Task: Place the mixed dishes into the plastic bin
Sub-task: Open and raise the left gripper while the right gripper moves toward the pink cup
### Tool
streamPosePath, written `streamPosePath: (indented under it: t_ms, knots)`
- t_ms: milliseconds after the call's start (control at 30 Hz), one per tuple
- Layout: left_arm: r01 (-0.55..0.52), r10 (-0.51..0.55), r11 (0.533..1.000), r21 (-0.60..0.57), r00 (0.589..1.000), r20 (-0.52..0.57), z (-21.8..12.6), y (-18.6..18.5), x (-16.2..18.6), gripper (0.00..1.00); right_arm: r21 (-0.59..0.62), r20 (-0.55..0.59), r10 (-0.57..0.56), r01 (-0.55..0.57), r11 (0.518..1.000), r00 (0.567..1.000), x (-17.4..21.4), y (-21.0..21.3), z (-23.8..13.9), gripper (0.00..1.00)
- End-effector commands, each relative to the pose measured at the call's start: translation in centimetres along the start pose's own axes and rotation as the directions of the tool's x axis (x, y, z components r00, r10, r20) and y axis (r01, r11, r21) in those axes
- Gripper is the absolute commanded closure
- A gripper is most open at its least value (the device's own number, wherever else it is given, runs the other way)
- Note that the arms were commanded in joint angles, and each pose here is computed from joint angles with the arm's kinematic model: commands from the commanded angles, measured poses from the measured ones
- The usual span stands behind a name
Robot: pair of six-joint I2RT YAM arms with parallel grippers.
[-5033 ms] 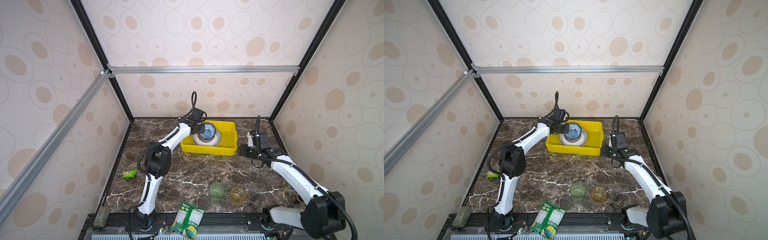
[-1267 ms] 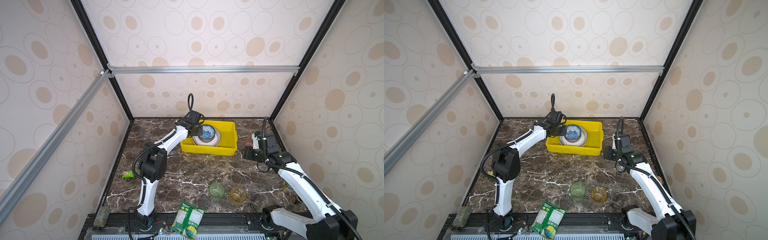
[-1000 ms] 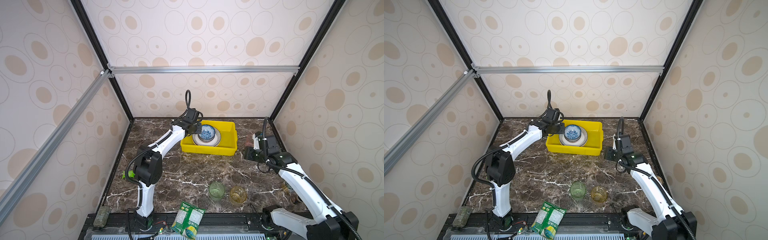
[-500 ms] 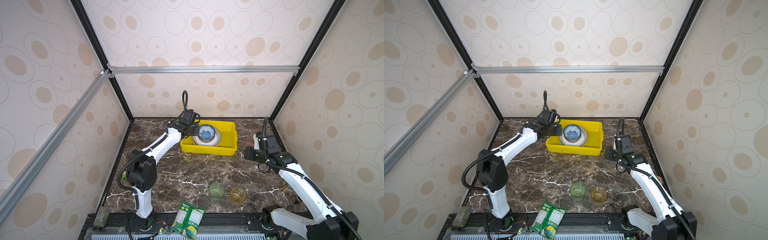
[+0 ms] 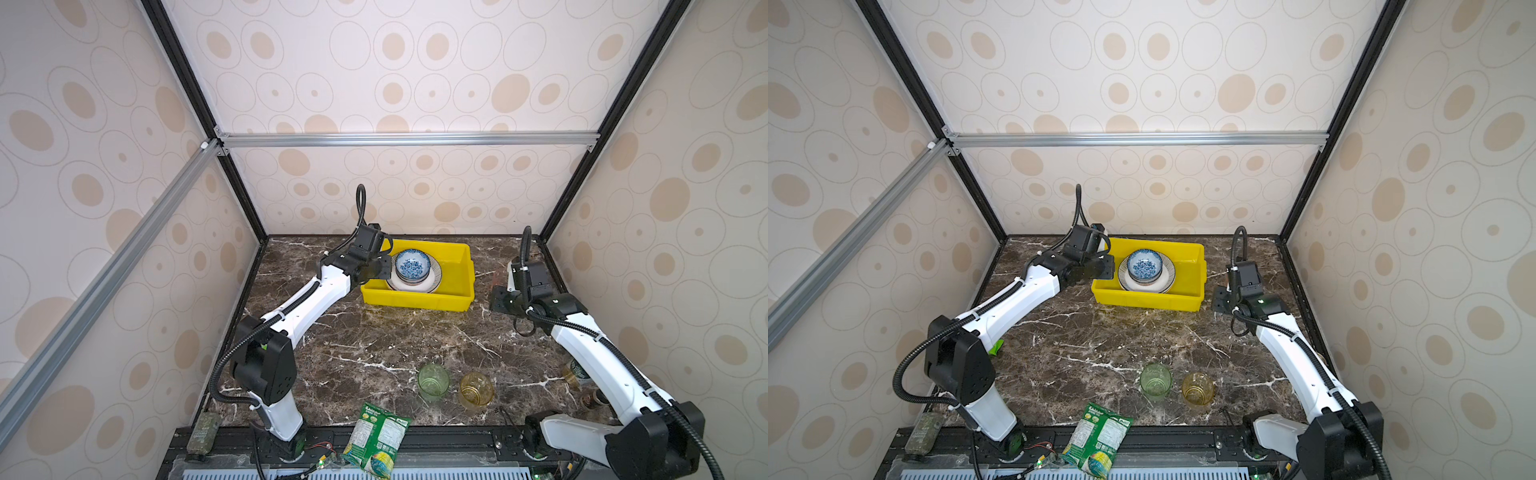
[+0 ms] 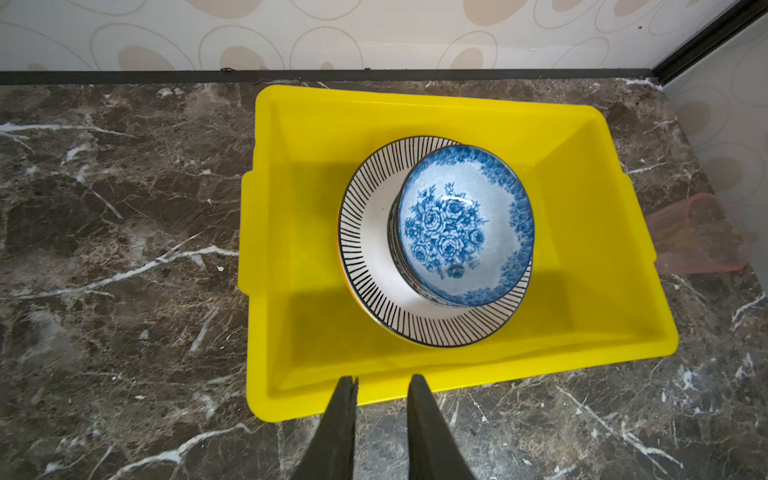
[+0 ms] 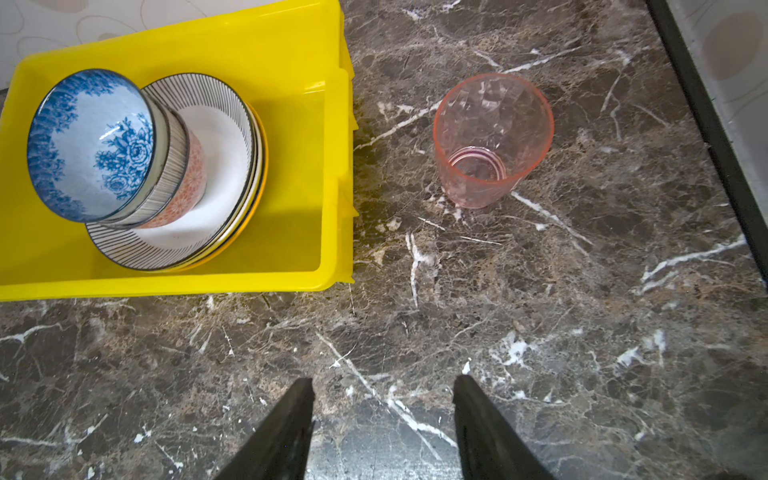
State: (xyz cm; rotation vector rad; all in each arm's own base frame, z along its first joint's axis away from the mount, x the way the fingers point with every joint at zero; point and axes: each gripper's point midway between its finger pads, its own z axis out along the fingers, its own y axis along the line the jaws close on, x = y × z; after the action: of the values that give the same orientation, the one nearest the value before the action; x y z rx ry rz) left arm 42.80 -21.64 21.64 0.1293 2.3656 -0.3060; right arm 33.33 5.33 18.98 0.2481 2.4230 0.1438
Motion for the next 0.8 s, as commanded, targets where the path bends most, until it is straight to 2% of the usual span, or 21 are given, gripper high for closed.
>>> streamPosePath:
  t_ms: [0,433,767]
  knots:
    - [-0.036,0.037,0.999,-0.026,0.998,0.041,-1.7,0.6,-0.6,0.76,0.015,0.028,0.02,-0.021,1.0,0.999,-1.6,-0.5,0.0,0.43]
    - [-0.035,0.04,0.997,-0.075,0.997,0.07,-3.2,2.4,1.0,0.74,0.067,0.04,0.105,-0.107,0.992,0.994,-3.2,-4.0,1.9,0.44]
    - [-0.023,0.029,0.997,-0.08,0.997,0.07,-2.9,2.7,1.6,0.74,0.029,0.047,0.274,-0.276,0.961,0.961,-4.4,-7.6,3.3,0.45]
